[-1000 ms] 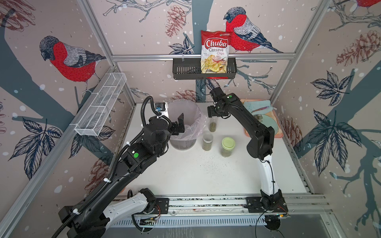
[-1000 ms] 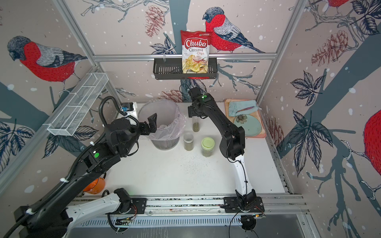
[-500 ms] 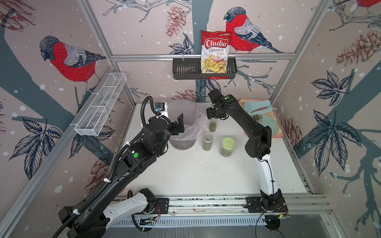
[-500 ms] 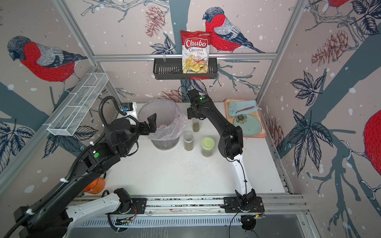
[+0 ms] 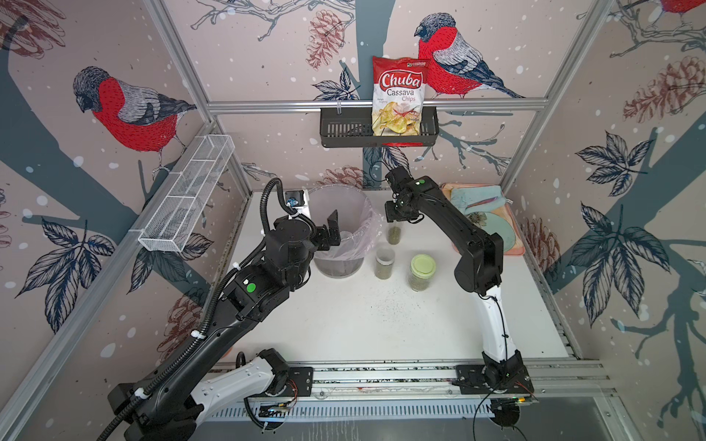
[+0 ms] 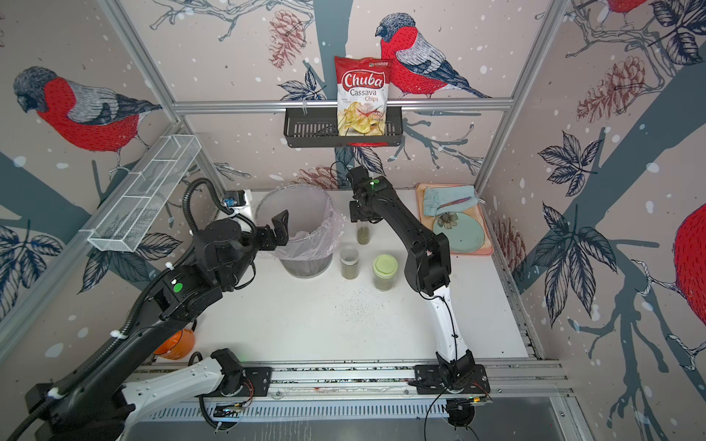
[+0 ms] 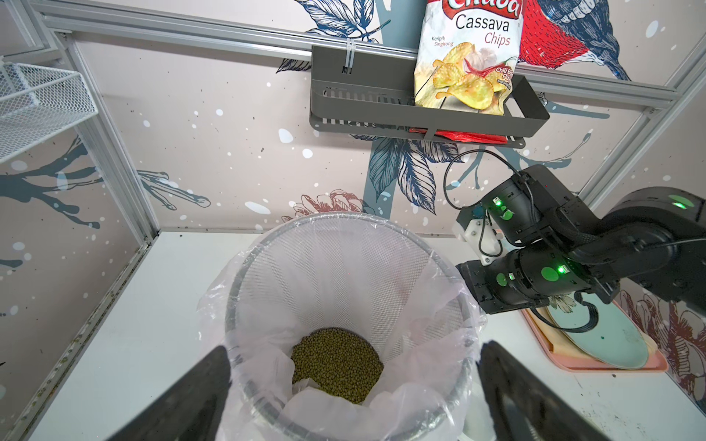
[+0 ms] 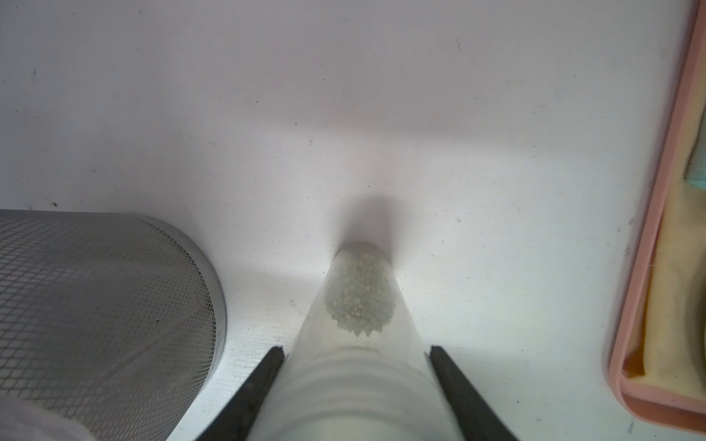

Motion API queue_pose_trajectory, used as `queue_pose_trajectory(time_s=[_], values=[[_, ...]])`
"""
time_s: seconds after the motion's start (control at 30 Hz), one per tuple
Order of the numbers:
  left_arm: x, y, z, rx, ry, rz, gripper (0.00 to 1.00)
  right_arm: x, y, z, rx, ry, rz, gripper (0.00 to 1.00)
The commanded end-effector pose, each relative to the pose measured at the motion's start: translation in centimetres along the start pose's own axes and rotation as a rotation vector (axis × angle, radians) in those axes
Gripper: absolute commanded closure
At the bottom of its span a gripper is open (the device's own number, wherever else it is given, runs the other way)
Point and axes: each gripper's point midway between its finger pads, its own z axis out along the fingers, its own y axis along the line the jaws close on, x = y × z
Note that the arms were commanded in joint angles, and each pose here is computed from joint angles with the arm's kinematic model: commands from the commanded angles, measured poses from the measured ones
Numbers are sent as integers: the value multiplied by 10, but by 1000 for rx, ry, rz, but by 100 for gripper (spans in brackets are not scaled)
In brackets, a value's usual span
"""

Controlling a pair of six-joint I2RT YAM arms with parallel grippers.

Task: Empty moldy mung beans from jars
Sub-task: Pick up the jar from the center of the board.

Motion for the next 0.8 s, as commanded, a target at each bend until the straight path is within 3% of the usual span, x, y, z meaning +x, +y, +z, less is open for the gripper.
queue_pose_trajectory(time_s=[0.0, 0.47, 0.77], values=[[-2, 2, 1, -19, -3, -11, 1, 0, -1, -11, -5, -4, -3, 45], [-2, -9, 9, 16, 16, 51, 2, -3, -18, -49, -11, -41, 40, 52], [18, -54, 29, 200, 91, 136, 2, -4, -42, -122, -51, -148, 89, 53]])
